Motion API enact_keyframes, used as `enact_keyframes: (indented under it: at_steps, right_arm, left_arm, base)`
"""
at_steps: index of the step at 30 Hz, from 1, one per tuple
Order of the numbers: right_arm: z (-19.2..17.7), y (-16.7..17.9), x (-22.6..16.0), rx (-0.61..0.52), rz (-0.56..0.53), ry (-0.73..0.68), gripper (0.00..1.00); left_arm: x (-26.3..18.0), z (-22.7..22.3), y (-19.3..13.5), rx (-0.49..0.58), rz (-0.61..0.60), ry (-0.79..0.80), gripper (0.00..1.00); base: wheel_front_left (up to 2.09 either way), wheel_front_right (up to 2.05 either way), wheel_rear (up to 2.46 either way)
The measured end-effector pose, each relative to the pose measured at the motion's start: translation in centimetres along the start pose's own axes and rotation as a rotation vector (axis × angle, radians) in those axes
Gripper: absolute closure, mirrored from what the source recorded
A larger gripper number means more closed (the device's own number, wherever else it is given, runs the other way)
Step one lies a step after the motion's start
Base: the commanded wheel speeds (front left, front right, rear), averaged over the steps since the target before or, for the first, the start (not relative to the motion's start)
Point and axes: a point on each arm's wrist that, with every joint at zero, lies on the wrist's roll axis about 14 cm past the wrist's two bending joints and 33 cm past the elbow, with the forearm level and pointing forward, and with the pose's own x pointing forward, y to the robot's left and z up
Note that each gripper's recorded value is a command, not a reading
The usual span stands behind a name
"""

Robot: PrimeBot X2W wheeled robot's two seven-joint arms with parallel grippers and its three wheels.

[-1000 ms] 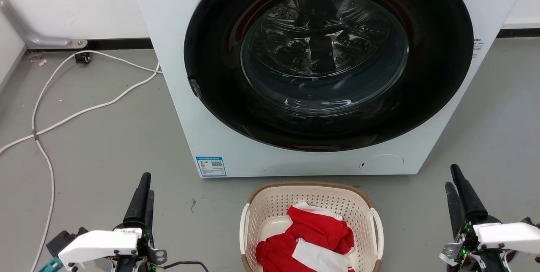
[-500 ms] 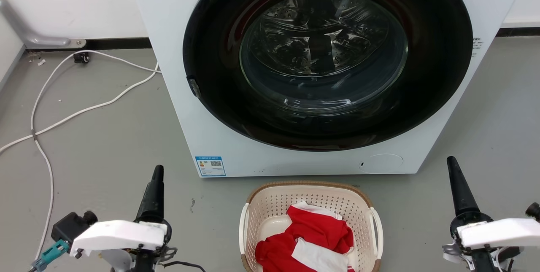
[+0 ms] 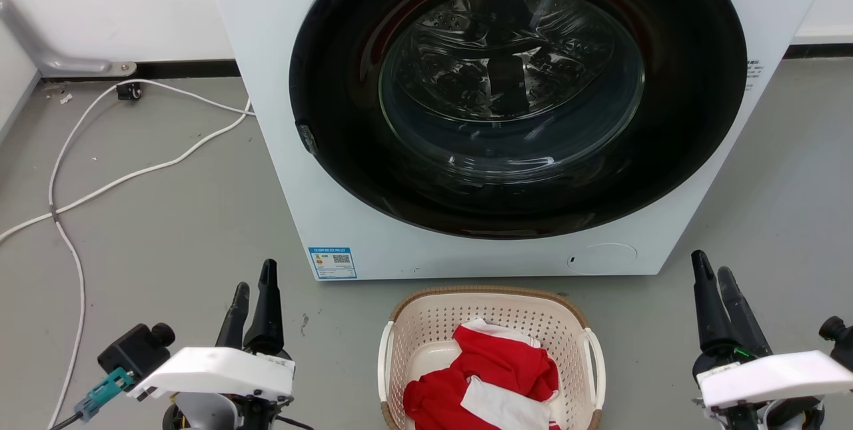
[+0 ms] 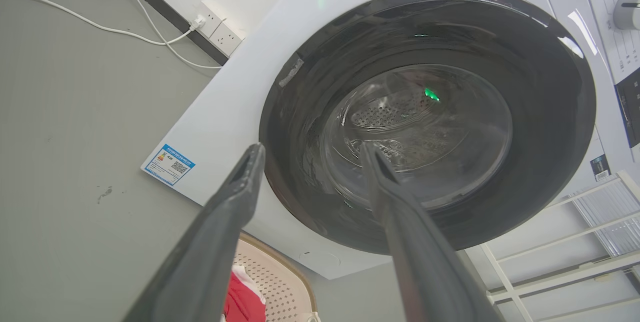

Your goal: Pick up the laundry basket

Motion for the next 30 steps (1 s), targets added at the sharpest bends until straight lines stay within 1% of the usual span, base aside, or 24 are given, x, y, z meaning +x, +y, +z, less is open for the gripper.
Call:
enact_keyframes:
  at_steps: [5, 6, 8, 9, 23, 30]
  right_arm:
    - [0.2, 0.6, -0.1, -0.069, 0.021, -0.012, 0.0]
    - [0.2, 0.6, -0.1, -0.069, 0.021, -0.012, 0.0]
    - [0.4, 0.8, -0.1, -0.11, 0.029, -0.021, 0.0]
    - [0.4, 0.8, -0.1, -0.11, 0.029, -0.021, 0.0]
    - [0.8, 1.1, -0.5, -0.296, 0.046, -0.045, 0.0]
    - [0.9, 1.3, -0.7, -0.365, 0.055, -0.057, 0.0]
  left_arm:
    - [-0.1, -0.1, -0.5, 0.076, -0.012, -0.008, 0.0]
    - [-0.1, -0.1, -0.5, 0.076, -0.012, -0.008, 0.0]
    - [-0.1, -0.1, -0.7, 0.116, -0.019, -0.016, 0.0]
    - [-0.1, -0.1, -0.7, 0.116, -0.019, -0.016, 0.0]
    - [-0.3, -0.3, -1.9, 0.297, -0.057, -0.046, 0.0]
    - [-0.4, -0.4, -2.5, 0.379, -0.075, -0.062, 0.0]
  base:
    - [0.0, 0.0, 0.0]
    - [0.0, 0.0, 0.0]
    - [0.0, 0.0, 0.0]
    - [0.0, 0.0, 0.0]
    - [0.0, 0.0, 0.0]
    - [0.0, 0.0, 0.0]
